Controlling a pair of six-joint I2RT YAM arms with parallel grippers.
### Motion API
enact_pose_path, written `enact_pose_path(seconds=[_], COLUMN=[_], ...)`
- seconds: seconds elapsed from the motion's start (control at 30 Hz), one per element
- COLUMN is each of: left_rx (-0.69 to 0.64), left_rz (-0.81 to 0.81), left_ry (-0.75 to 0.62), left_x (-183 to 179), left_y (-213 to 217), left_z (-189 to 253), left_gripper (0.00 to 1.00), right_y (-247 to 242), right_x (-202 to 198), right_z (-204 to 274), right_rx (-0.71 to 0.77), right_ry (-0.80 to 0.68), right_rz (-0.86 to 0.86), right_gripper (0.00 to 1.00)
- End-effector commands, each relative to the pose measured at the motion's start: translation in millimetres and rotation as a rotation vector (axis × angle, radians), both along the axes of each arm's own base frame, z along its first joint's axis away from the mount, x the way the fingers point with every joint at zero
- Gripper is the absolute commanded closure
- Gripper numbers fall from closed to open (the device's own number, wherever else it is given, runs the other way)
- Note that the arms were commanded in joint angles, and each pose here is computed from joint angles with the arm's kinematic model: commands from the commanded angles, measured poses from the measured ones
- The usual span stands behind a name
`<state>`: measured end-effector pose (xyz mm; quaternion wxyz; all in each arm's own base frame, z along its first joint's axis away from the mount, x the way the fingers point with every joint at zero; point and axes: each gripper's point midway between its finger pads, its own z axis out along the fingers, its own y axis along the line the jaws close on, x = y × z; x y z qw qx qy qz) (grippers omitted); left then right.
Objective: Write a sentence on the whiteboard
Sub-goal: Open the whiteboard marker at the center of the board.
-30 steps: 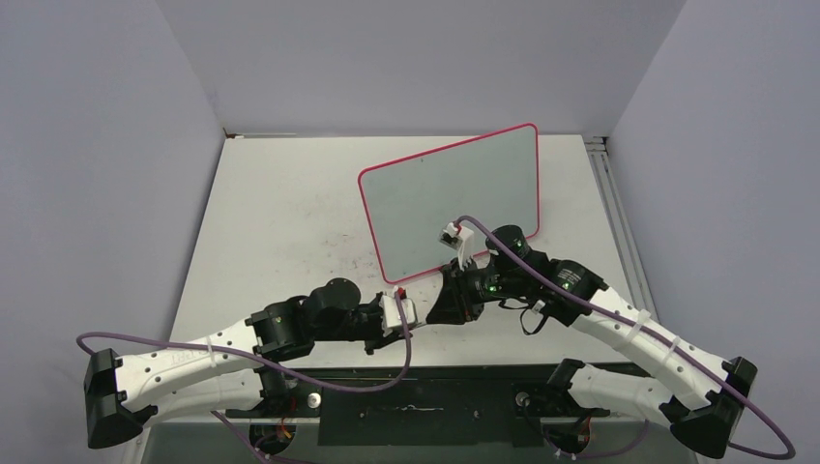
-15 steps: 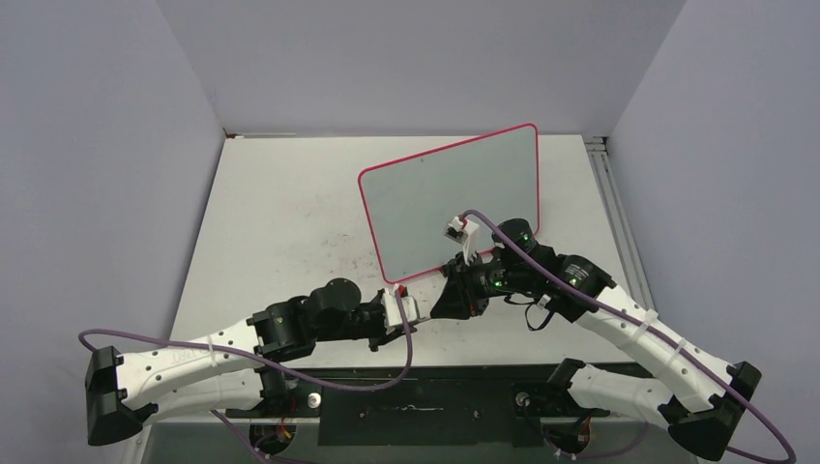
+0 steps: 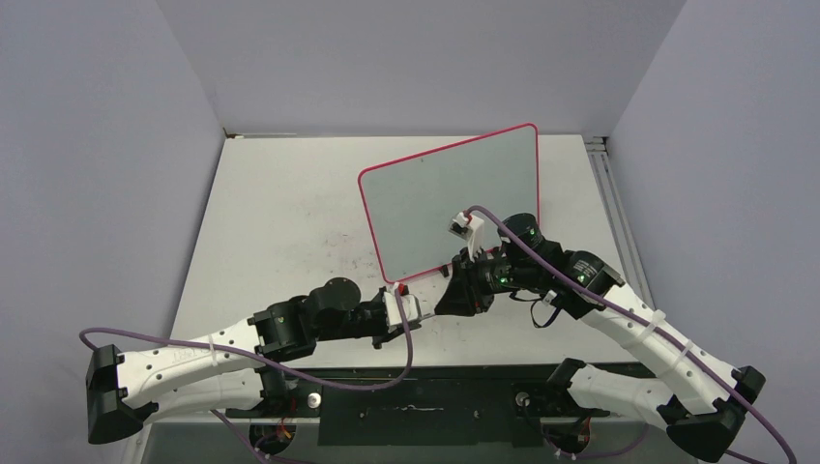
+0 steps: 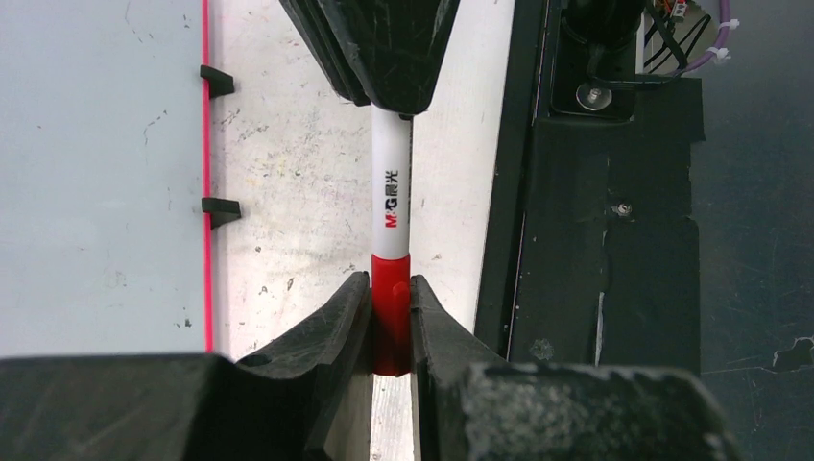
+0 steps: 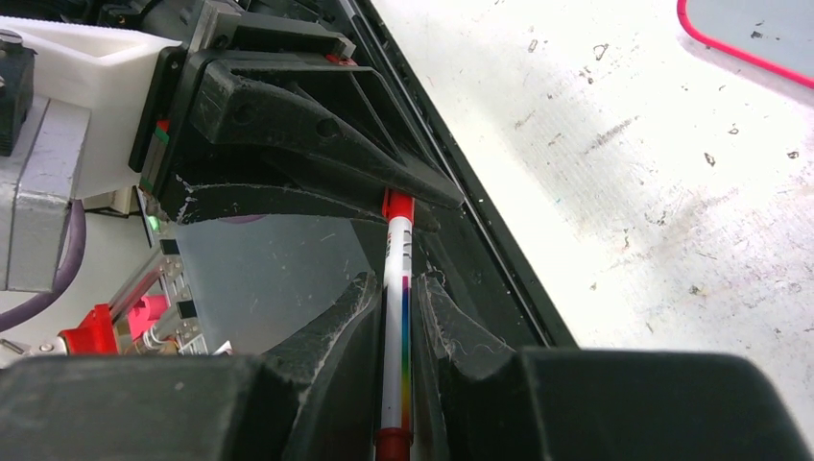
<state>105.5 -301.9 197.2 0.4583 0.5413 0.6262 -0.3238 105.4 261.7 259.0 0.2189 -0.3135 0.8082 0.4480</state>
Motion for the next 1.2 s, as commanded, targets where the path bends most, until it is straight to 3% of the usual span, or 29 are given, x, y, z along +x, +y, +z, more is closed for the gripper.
enact_pose_path(seconds=[0.0,0.83,1.17], left_rx=[0.199,0.212,0.142], left_rz=[0.062,0.068,0.109], left_ry=[0.045,0.019,0.010], left_x=[2,2,5], left_y=[31,32,39], left_z=[-45,-48,-29], left_gripper=[1.00,1.00,1.00], right_y=[-10,-17,-27], right_x=[0,-5,11], right_z=[44,72,53], right_rx=[0.074,0.103,-0.005], right_ry=[-0.111,-0.150,-0.167], right_rz=[-0.003,0.002,-0.070], right_gripper=[0.95,0.95,0.95])
